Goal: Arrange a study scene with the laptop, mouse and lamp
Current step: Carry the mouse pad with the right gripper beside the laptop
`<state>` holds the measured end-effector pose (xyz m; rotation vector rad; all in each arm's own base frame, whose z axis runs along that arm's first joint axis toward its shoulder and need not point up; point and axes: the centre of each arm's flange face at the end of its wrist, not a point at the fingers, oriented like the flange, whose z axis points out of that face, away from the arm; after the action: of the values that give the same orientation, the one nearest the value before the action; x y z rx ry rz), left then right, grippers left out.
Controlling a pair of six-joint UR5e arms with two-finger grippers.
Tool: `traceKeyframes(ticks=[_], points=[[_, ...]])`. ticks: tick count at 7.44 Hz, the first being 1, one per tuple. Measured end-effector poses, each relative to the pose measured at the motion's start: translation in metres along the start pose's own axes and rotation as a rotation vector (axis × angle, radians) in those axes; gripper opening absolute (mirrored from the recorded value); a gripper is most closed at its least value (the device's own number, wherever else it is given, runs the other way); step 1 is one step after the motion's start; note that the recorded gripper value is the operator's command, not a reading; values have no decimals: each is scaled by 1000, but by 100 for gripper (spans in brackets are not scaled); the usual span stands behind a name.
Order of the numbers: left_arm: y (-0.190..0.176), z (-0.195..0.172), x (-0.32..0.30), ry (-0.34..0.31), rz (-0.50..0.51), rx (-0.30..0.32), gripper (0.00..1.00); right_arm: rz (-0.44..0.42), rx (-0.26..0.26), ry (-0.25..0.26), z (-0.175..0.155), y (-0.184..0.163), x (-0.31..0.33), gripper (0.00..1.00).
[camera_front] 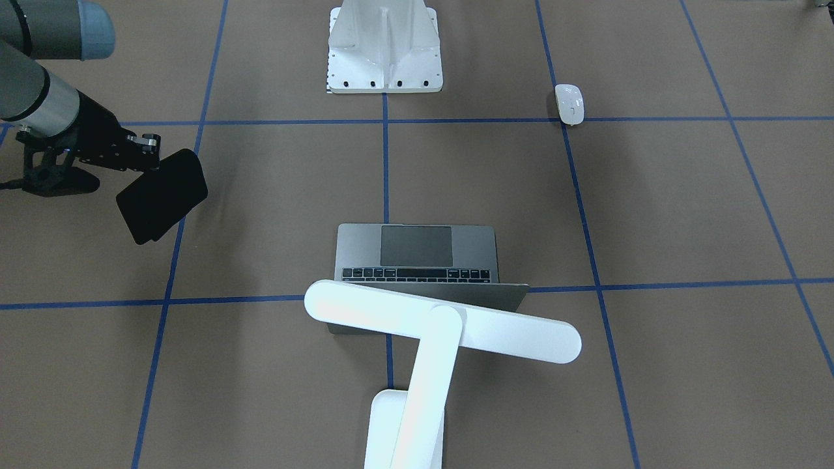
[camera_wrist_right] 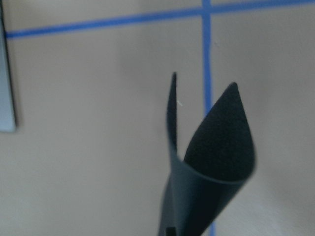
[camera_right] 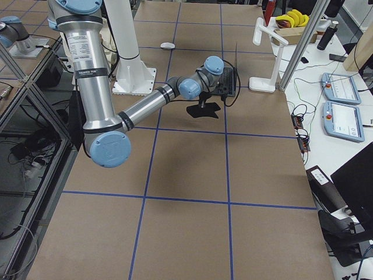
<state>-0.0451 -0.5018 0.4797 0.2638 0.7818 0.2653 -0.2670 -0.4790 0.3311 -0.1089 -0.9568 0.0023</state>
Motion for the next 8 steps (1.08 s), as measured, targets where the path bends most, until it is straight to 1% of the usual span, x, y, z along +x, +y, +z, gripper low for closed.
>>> traceKeyframes(ticks=[1,2,4,5,6,7,8], points=[[1,0,-4,-1,-2,-3,100,-2,27,37,-14,-9,-44,0],[2,0,-8,-1,-10,-9,100,-5,42,55,-24,-13,-73,0],[4,-1,-13,-1,-39,-30,100,-19,55,73,-28,-15,-99,0],[4,-2,-14,0,-57,-40,100,-23,66,89,-24,-22,-109,99],[3,-3,-14,1,-79,-50,100,-26,81,117,-17,-30,-117,100],[4,-4,-14,2,-124,-58,100,-33,105,165,-4,-35,-118,100],[8,-4,-13,-1,-196,-61,100,-33,116,209,9,-36,-111,100]])
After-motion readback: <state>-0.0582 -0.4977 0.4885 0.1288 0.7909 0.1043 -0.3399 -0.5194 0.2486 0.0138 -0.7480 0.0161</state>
